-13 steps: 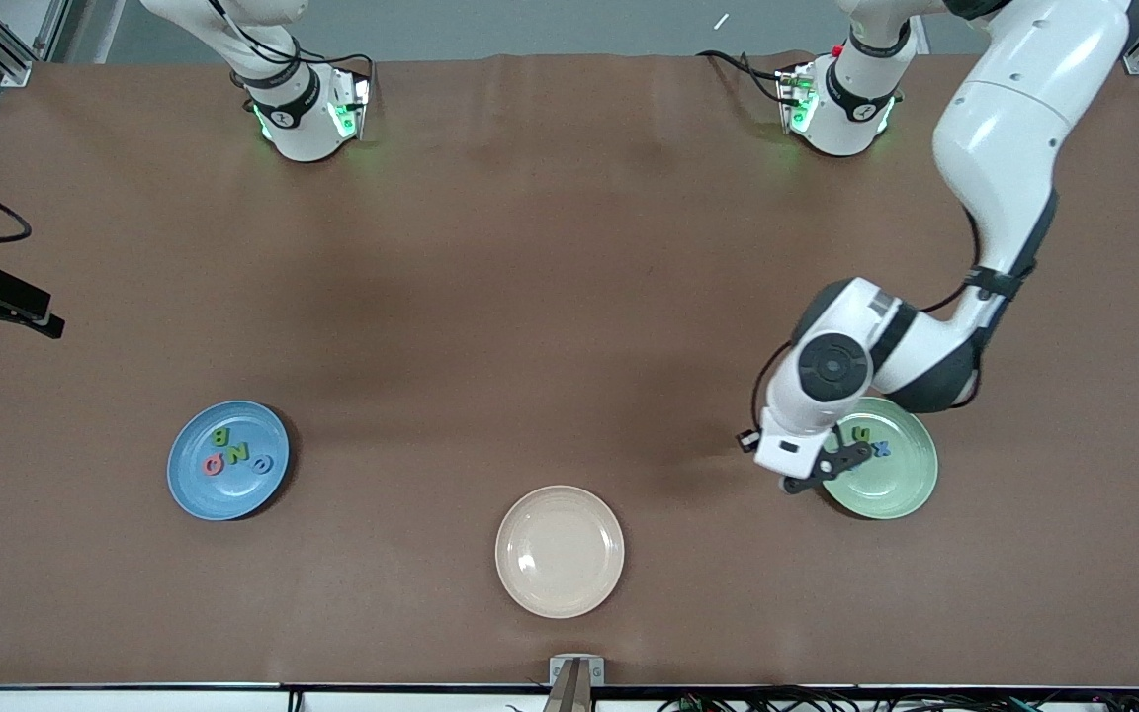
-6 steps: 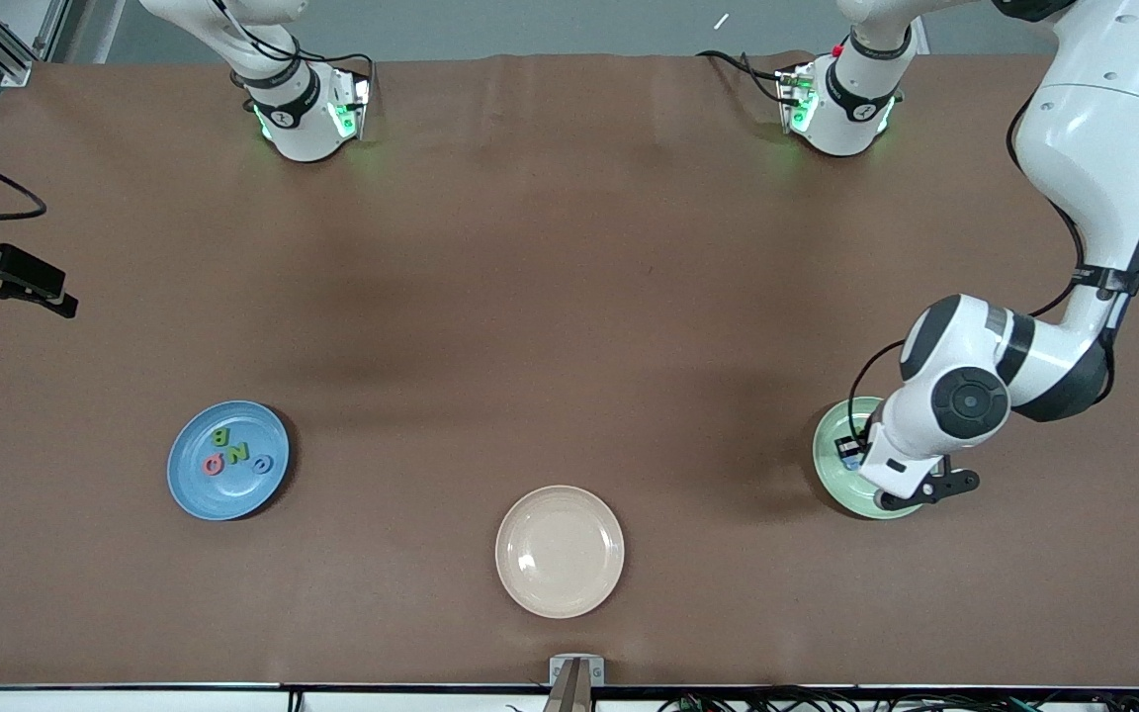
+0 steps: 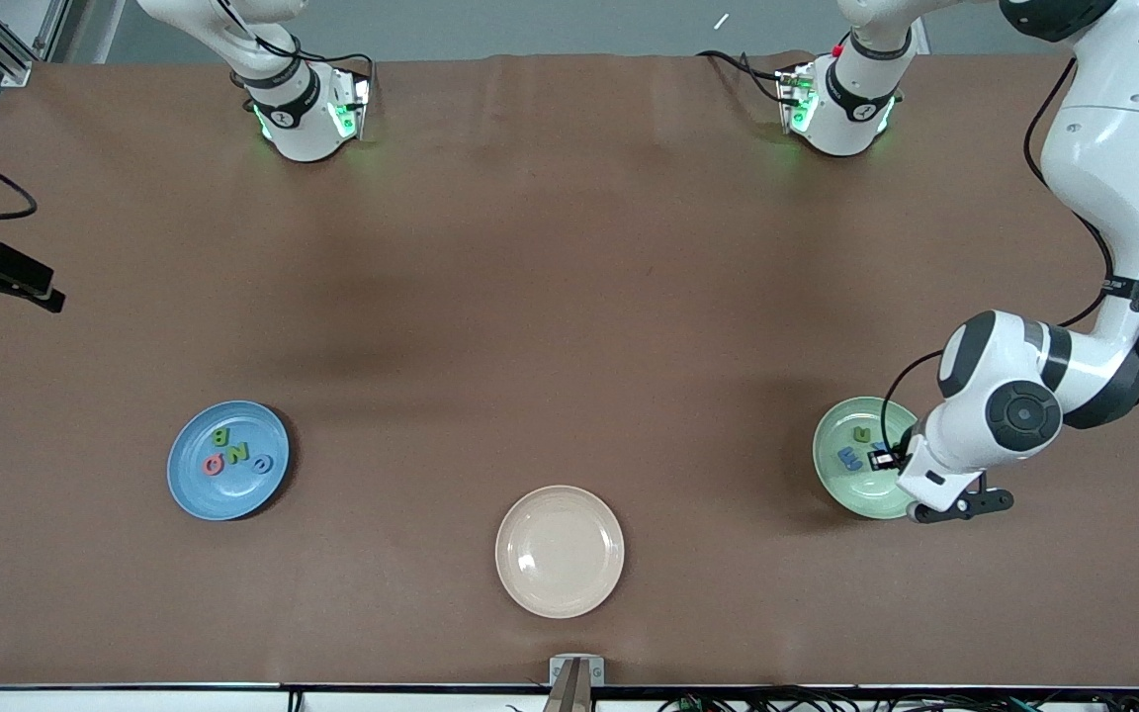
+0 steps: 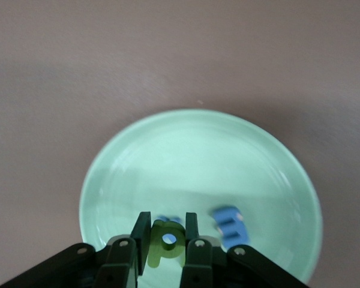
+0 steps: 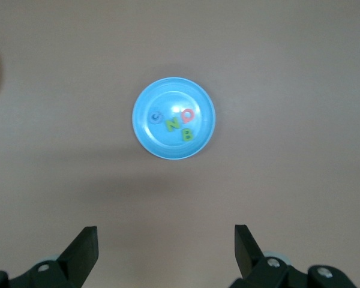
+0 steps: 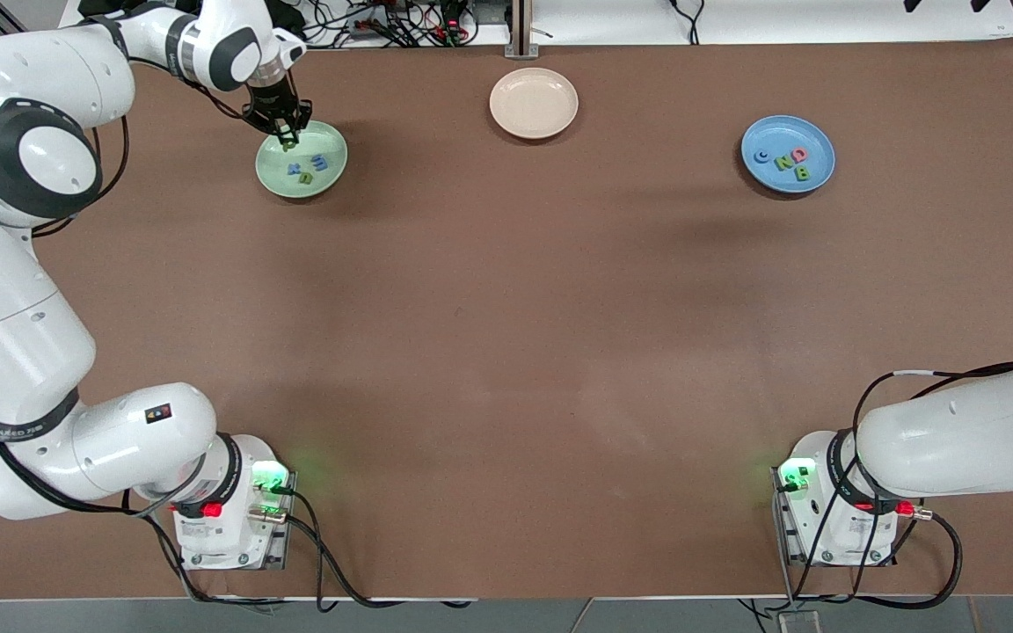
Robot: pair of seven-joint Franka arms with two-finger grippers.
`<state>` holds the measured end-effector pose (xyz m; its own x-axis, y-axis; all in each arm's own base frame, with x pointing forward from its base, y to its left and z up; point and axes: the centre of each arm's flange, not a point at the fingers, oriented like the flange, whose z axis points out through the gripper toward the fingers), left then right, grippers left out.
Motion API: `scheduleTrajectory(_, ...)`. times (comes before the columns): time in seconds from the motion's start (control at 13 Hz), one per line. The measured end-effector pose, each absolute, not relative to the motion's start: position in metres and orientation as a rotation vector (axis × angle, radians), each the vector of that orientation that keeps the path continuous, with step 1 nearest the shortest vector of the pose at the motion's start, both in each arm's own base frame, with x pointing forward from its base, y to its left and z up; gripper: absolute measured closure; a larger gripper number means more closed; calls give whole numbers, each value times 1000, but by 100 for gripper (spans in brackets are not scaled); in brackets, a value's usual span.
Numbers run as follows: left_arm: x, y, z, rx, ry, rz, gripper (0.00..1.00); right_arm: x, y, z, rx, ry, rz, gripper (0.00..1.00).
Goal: Sort uppercase to blue plate, lowercase to green plate
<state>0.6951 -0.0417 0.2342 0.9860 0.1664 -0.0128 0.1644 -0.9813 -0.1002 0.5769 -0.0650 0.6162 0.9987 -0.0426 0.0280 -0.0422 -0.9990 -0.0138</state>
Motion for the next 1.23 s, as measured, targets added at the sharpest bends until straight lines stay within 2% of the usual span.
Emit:
scheduleTrajectory(0.08, 697, -37, 229, -3035, -254, 32, 73, 576, -70, 616, -3129, 81, -47, 0)
scheduleTrajectory(0.15, 699, -36, 226, -3038, -257, 30, 67, 576, -72, 616, -3129, 84, -47, 0)
scheduleTrajectory(0.62, 706, -59, 271, -3060, -223, -46, 2, 577, -58, 618, -3126, 44, -53, 0)
scheduleTrajectory(1.0, 687, -86, 400, -2970, -176, -141, 0, 571, -56, 622, -3124, 40, -57, 0)
scheduleTrajectory(1.23, 670, -93, 449, -2957, -194, -150, 0, 571, -58, 619, -3124, 45, -48, 0)
